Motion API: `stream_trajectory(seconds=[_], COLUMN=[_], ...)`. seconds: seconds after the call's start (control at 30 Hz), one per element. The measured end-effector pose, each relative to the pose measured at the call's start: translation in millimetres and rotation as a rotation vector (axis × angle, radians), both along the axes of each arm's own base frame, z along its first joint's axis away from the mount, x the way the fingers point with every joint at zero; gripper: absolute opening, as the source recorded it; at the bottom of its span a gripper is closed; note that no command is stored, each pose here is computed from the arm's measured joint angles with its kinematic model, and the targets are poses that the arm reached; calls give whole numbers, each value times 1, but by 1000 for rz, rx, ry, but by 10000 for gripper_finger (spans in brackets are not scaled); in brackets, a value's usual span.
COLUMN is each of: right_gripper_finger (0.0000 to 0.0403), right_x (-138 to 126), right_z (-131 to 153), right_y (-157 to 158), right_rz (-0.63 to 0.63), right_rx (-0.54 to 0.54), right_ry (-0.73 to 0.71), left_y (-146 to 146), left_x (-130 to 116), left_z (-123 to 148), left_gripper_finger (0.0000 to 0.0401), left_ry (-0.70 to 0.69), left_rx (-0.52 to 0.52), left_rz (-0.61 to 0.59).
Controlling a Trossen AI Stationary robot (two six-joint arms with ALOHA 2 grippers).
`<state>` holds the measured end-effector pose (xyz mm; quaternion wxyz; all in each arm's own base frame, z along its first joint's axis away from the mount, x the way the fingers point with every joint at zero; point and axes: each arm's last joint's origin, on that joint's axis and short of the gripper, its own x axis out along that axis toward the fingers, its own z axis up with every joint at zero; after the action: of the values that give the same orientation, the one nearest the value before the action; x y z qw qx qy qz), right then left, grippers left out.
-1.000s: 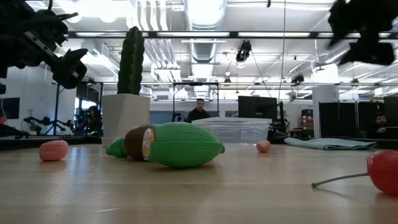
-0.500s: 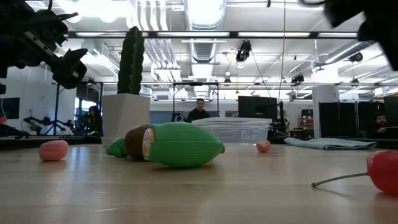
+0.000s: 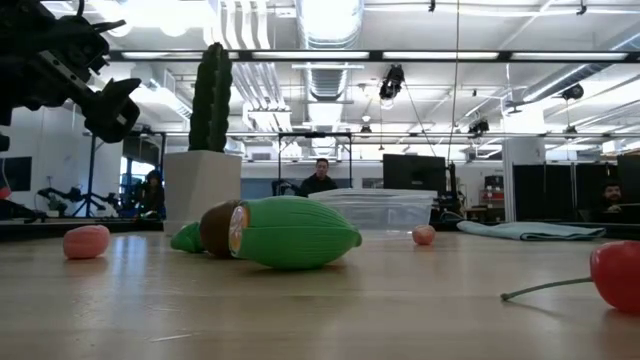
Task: Pick and placing Produce into tupperware
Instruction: Put the right cherry into the transparent bin
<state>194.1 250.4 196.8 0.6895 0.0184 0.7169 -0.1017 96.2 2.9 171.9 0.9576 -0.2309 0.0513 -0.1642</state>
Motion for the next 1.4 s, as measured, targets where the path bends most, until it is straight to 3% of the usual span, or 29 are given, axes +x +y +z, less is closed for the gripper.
stream_trajectory(seconds=[0.2,0.5,0.6,0.7,0.77,0.87,1.07,1.13,1.23,1.33,1.4], right_gripper_finger=[206,206,205,205,205,205,205,205,205,205,205], right_x=[12,13,12,10,7,6,5,4,-3,-14,-22], right_z=[-18,-18,-9,4,16,31,37,35,35,24,13], right_y=[14,15,5,-10,-21,-31,-58,-63,-68,-74,-82], right_rz=[-20,-16,-109,-321,-455,-528,-803,-704,-444,-139,-46], right_rx=[-140,-143,-121,-102,-58,75,426,465,442,358,289], right_ry=[15,2,-16,-54,-85,-91,84,-10,-114,-75,-2], left_y=[0,0,0,0,0,0,0,0,0,0,0], left_x=[0,0,0,0,0,0,0,0,0,0,0], left_z=[0,0,0,0,0,0,0,0,0,0,0], left_gripper_finger=[283,283,283,283,283,283,283,283,283,283,283], left_ry=[0,0,0,0,0,0,0,0,0,-1,0], left_rx=[0,0,0,0,0,0,0,0,0,0,0], left_rz=[0,0,0,1,0,0,-1,0,0,0,0])
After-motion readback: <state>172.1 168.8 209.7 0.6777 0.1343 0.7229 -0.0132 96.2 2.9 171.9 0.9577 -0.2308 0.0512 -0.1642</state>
